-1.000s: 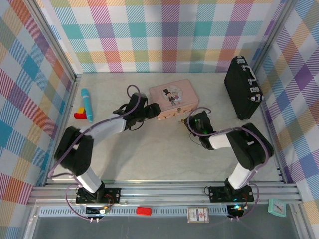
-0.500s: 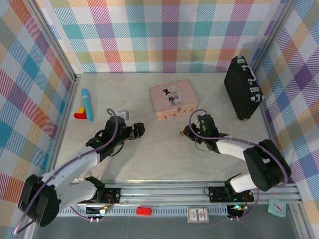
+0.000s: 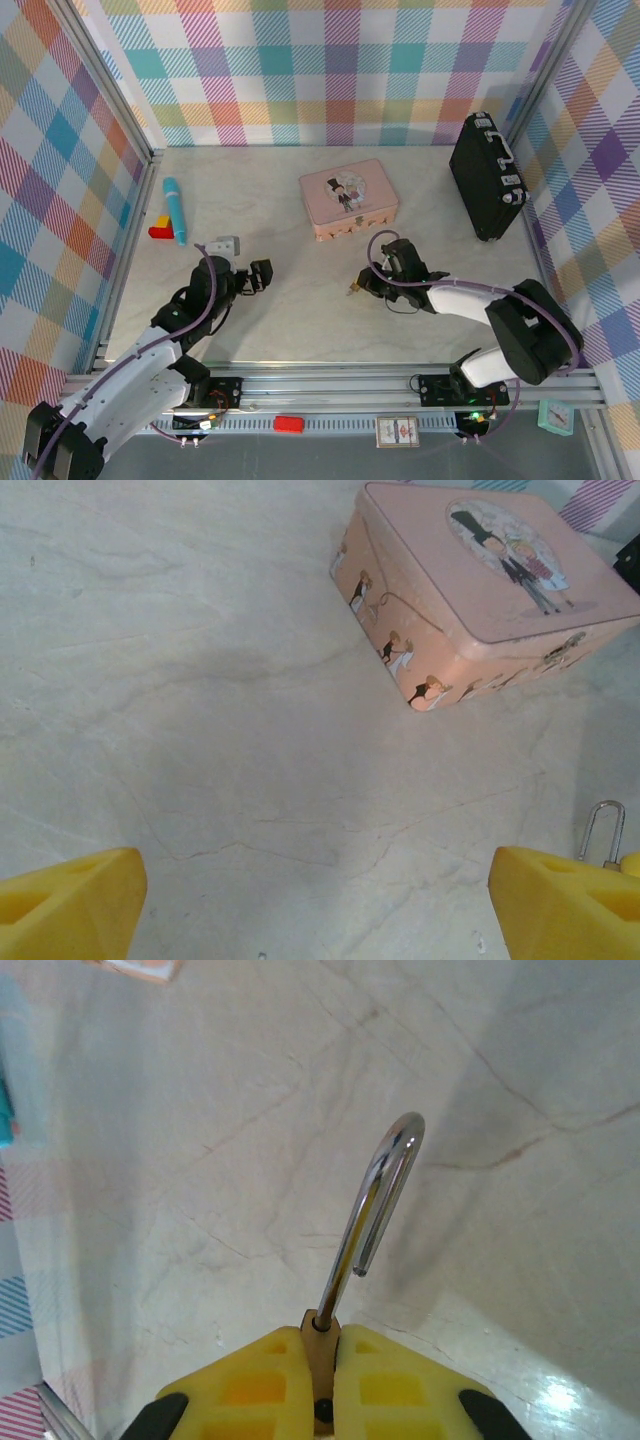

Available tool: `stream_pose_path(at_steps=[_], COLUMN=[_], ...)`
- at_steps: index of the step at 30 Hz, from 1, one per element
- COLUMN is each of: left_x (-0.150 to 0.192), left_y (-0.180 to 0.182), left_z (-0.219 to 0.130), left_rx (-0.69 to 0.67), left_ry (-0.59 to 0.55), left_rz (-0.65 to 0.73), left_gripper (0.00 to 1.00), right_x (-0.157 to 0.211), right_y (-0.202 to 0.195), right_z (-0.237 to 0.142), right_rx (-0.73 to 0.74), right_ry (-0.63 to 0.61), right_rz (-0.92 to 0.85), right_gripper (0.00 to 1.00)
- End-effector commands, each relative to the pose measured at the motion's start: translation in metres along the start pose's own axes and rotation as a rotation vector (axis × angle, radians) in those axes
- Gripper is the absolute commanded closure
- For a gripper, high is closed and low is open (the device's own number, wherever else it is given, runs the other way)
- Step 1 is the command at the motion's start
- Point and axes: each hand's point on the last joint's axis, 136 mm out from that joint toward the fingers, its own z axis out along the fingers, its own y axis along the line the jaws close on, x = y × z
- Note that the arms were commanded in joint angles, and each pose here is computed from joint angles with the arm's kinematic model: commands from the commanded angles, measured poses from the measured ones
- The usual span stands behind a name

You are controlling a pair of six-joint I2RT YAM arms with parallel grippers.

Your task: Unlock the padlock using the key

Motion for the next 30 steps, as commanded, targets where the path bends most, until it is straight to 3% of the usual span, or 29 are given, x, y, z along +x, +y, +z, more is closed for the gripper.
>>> stream_pose_path(at_steps=[1, 7, 13, 17, 19, 21, 24, 30], left_x=[-0.001, -0.002, -0.004, -0.012, -0.019, -0.027, -0.04, -0.061], left_y=[0.006, 0.007, 0.003, -0.004, -0.006, -0.002, 0.009, 0.066], left_z=[0.0, 0.0, 0.004, 0.008, 0.01, 0.011, 0.01, -0.002], left_rx=[-0.022, -0.029, -0.019, -0.003, -0.013, -0.053, -0.131, -0.49], left_ry=[-0.018, -0.027, -0.025, -0.021, -0.032, -0.05, -0.091, -0.225], left_rz=[0.018, 0.019, 0.036, 0.059, 0.069, 0.079, 0.097, 0.168], left_gripper=[0.11, 0.1, 0.1, 0.09, 0.0, 0.0, 0.0, 0.0], right_x=[0.007, 0.007, -0.002, -0.016, -0.027, -0.041, -0.07, -0.122], right_y=[-0.008, -0.021, -0.018, -0.013, -0.005, 0.004, 0.01, -0.01], right_z=[0.006, 0.003, -0.017, -0.04, -0.055, -0.072, -0.1, -0.156], right_rx=[0.044, 0.117, 0.158, 0.227, 0.247, 0.272, 0.365, 0.655], right_ry=[0.043, 0.041, -0.009, -0.055, -0.096, -0.16, -0.292, -0.555], right_rz=[0.017, 0.008, -0.045, -0.157, -0.254, -0.363, -0.524, -0.69], right_gripper=[0.99, 0.82, 0.59, 0.55, 0.52, 0.5, 0.37, 0.07])
